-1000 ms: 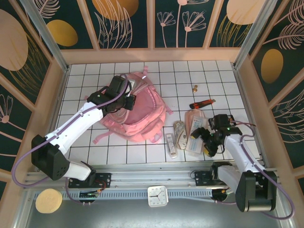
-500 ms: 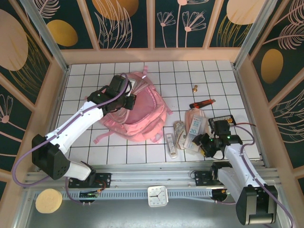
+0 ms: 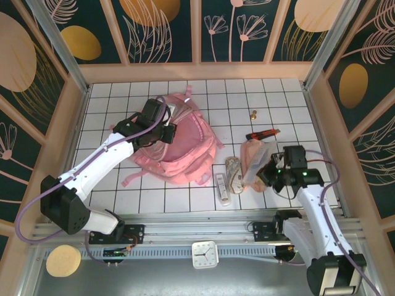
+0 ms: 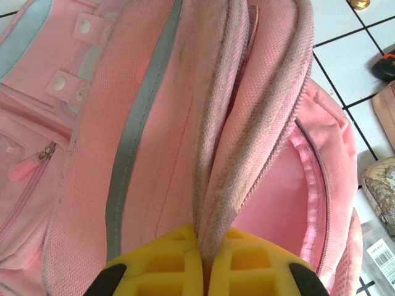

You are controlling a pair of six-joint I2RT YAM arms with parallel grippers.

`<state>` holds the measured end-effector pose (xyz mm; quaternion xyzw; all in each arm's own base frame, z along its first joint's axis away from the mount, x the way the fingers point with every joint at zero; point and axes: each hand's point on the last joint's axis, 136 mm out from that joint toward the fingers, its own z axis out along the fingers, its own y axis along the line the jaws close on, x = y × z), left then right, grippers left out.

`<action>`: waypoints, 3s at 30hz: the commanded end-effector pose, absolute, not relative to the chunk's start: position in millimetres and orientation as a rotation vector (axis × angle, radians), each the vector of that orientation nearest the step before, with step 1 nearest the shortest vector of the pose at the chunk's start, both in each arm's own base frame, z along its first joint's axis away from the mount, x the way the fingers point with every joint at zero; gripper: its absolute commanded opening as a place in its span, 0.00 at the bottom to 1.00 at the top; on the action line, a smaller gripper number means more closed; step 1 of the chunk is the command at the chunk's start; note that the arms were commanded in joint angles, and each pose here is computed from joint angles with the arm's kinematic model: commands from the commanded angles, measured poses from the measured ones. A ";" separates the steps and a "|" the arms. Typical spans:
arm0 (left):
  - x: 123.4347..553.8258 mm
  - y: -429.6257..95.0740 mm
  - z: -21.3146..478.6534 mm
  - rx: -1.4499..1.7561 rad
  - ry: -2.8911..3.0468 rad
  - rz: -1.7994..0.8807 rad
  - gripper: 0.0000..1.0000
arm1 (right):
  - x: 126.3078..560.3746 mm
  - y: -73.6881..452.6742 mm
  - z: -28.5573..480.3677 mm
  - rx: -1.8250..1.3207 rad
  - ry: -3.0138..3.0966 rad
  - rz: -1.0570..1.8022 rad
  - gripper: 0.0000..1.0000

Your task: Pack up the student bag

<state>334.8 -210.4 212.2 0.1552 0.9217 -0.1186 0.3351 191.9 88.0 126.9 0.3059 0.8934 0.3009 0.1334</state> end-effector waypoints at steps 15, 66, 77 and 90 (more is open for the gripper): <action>340.0 -224.1 262.3 0.345 2.277 -0.461 0.00 | 285.5 244.6 296.6 0.024 2.345 1.288 0.00; 345.8 -220.5 281.5 0.244 2.188 -0.495 0.00 | 294.7 282.5 193.1 0.000 2.797 1.246 0.56; 346.5 -227.8 287.7 0.260 2.186 -0.535 0.00 | 343.3 197.6 191.9 0.339 2.743 0.740 0.84; 345.2 -232.0 275.0 0.339 2.206 -0.519 0.00 | 260.6 45.1 68.8 0.766 2.906 0.236 0.94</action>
